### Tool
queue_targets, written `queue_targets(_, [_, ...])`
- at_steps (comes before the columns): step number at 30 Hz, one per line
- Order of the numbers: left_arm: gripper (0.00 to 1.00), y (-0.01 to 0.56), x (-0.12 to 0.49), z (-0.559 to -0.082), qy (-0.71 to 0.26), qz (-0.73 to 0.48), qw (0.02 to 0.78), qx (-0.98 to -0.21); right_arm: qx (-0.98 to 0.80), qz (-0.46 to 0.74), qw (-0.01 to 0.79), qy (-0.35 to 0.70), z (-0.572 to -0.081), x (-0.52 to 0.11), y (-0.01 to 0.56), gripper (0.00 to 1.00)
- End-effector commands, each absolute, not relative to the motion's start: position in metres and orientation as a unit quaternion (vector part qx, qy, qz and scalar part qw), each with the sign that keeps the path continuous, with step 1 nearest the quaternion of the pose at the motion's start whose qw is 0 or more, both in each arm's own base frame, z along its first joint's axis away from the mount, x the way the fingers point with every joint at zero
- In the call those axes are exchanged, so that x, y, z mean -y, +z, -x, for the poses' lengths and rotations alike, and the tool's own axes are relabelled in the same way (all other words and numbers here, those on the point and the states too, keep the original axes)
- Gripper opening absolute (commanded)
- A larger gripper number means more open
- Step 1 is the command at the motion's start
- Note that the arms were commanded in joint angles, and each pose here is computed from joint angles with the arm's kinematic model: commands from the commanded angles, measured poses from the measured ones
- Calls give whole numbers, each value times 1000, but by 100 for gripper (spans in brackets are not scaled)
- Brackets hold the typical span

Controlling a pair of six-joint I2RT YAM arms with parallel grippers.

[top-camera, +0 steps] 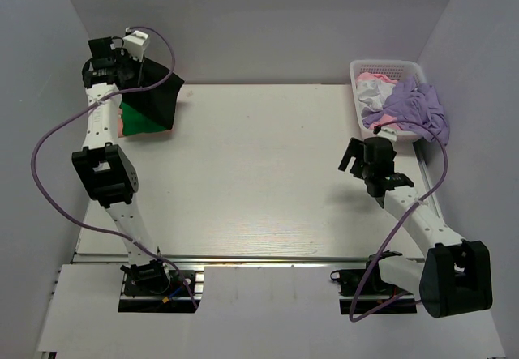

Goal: Fold and stack the t-shirts
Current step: Put the neatly folded tshirt into the corner of the board with the left arm

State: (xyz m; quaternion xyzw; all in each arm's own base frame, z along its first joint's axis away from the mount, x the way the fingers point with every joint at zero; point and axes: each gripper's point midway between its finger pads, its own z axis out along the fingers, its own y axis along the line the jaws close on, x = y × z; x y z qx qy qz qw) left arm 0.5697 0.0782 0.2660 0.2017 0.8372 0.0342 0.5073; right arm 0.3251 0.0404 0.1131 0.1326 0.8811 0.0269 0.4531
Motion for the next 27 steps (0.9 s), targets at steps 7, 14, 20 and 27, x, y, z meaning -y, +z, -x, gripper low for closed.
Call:
queue_targets(7, [0, 261, -128, -593, 69, -134, 529, -835, -877, -121, 463, 46, -345, -50, 134, 90])
queue_targets(14, [0, 238, -170, -599, 107, -81, 517, -845, -885, -110, 448, 71, -353, -63, 129, 90])
queue_targets(20, [100, 221, -199, -600, 148, -25, 498, -854, -888, -91, 443, 79, -364, -70, 141, 90])
queue_targets(27, [100, 243, -196, -602, 141, -12, 523, -840, -889, -72, 441, 98, -364, -79, 147, 90])
